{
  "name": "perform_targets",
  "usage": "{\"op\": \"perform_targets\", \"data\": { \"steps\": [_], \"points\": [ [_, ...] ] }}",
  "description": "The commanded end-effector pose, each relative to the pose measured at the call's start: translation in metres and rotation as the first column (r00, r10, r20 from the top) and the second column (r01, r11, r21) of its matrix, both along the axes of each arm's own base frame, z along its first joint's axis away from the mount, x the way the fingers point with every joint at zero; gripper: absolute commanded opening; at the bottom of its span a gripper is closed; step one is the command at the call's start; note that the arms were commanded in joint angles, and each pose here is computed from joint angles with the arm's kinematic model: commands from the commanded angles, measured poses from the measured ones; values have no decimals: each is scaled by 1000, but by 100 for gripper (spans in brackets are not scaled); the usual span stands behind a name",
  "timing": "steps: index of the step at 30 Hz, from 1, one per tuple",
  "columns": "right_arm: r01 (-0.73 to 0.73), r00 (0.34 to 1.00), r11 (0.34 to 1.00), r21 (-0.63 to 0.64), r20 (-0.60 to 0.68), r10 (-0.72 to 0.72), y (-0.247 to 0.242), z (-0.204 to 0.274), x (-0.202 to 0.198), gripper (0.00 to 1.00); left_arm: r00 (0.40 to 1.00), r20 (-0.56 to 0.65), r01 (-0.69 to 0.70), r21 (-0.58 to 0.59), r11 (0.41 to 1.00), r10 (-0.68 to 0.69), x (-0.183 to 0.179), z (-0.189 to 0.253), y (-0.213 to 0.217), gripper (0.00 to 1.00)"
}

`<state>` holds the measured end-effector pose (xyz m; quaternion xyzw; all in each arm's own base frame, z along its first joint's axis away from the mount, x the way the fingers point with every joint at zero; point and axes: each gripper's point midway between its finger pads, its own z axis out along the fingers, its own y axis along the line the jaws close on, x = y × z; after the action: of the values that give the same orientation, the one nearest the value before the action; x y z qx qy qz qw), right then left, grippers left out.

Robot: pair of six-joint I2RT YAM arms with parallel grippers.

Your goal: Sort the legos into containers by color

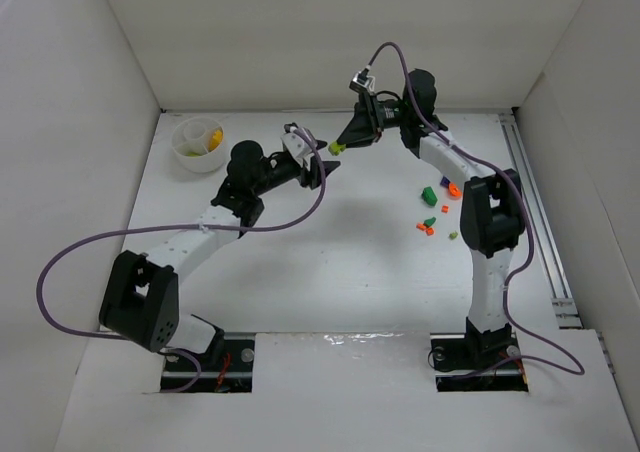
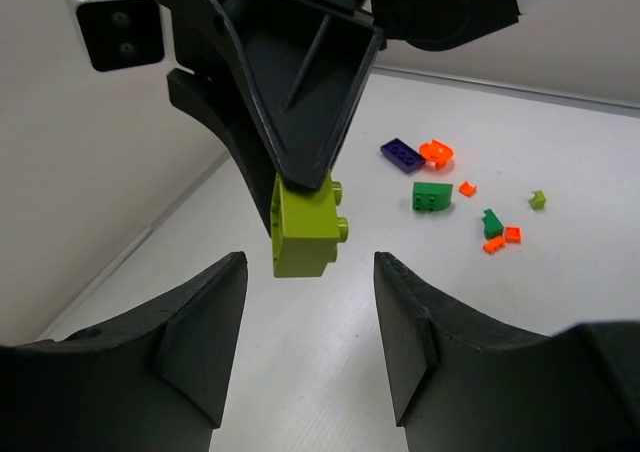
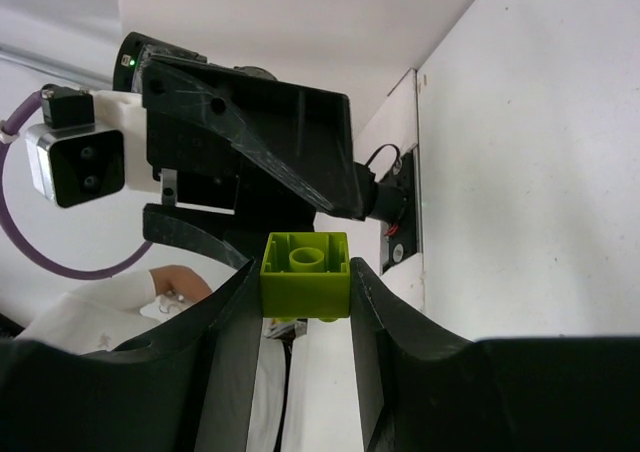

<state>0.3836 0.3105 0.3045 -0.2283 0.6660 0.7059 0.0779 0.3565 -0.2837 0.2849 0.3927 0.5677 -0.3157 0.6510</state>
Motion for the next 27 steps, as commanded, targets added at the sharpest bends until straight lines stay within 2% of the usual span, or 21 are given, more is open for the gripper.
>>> {"op": "perform_targets", "data": {
  "steps": [1, 8, 27],
  "points": [
    [-78, 994, 997, 15, 84, 76, 1, 7, -11, 13, 991, 120, -55, -57, 997, 62, 1, 37, 7, 49],
    [-78, 994, 997, 15, 84, 76, 1, 6, -9, 13, 987, 135, -77, -71, 995, 86, 2, 44, 11, 42],
    [-96, 990, 995, 18, 102, 94, 4, 8, -13, 11, 990, 138, -28, -66, 997, 37, -8, 43, 1, 37]
  ]
}}
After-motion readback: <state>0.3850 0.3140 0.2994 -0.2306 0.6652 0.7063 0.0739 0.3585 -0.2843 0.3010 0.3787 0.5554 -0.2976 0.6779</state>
